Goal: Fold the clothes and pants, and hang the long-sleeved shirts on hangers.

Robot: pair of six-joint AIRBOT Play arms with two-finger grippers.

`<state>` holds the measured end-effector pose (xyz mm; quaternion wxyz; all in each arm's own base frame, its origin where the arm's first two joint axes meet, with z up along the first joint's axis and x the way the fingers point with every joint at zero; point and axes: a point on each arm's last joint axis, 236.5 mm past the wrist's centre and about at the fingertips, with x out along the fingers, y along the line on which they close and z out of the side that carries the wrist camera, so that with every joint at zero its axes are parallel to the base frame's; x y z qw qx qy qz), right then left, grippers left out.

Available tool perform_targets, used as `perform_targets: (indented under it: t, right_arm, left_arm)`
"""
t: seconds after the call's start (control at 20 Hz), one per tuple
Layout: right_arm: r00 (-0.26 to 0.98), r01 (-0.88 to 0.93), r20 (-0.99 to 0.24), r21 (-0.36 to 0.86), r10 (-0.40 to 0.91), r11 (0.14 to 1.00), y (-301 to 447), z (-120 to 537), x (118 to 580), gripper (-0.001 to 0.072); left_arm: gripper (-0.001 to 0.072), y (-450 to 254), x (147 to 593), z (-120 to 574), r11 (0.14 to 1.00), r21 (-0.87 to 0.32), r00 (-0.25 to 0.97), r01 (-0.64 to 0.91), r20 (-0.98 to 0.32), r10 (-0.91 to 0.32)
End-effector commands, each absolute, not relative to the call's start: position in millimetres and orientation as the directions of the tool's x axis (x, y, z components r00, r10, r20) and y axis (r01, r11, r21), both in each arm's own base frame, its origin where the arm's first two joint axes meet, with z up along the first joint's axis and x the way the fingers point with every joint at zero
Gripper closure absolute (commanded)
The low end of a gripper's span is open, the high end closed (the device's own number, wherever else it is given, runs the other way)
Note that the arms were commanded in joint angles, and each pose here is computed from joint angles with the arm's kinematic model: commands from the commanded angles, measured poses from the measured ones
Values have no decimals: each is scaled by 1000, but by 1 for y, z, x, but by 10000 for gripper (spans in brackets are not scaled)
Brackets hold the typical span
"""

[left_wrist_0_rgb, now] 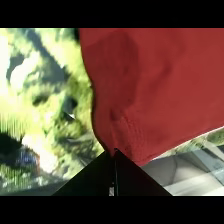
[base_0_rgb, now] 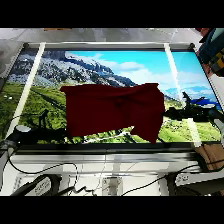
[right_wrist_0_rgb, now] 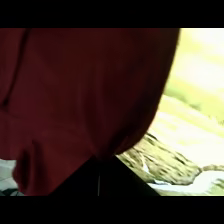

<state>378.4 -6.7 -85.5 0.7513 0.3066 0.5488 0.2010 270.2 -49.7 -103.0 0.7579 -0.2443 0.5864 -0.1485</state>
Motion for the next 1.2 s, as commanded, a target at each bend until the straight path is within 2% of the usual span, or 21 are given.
perform_targets:
  t: [0.0, 0.2, 0.3, 0.4, 0.45, 0.6, 0.75, 0.95, 1.05, 1.15]
  right_arm:
    - [383, -47, -692, 648, 612, 761, -10, -42, 389, 695]
    - [516, -195, -652, 542, 555, 817, -11, 49, 396, 694]
    - [613, -270, -601, 451, 513, 851, -9, 111, 395, 695]
    - [715, -337, -513, 343, 475, 877, -1, 183, 388, 694]
    - [767, -361, -456, 273, 451, 892, 3, 223, 381, 694]
    - [902, -341, -246, 101, 356, 935, 12, 337, 352, 694]
    - [949, -314, -44, -44, 312, 948, 35, 430, 298, 694]
    - [942, -295, 111, -172, 316, 940, 72, 491, 229, 694]
    - [932, -280, 168, -225, 321, 933, 87, 509, 199, 694]
    - [919, -247, 242, -260, 311, 934, 95, 530, 176, 695]
  left_arm:
    - [697, -48, 298, -70, 835, -550, 311, 15, -791, -526]
    - [697, -38, 373, 34, 839, -513, 489, 181, -694, -529]
    - [697, -43, 409, 120, 814, -513, 625, 273, -548, -555]
    - [697, -51, 422, 208, 794, -478, 720, 375, -389, -574]
    - [697, -54, 421, 254, 797, -423, 755, 432, -313, -576]
    - [698, -52, 395, 369, 855, -211, 855, 474, -120, -504]
    - [698, -25, 346, 471, 941, -76, 935, 331, 160, -316]
    - [698, 14, 250, 565, 999, 33, 876, 15, 481, -29]
    - [698, 19, 208, 586, 986, 103, 825, -134, 563, 53]
    - [698, 15, 183, 593, 966, 157, 802, -206, 592, 75]
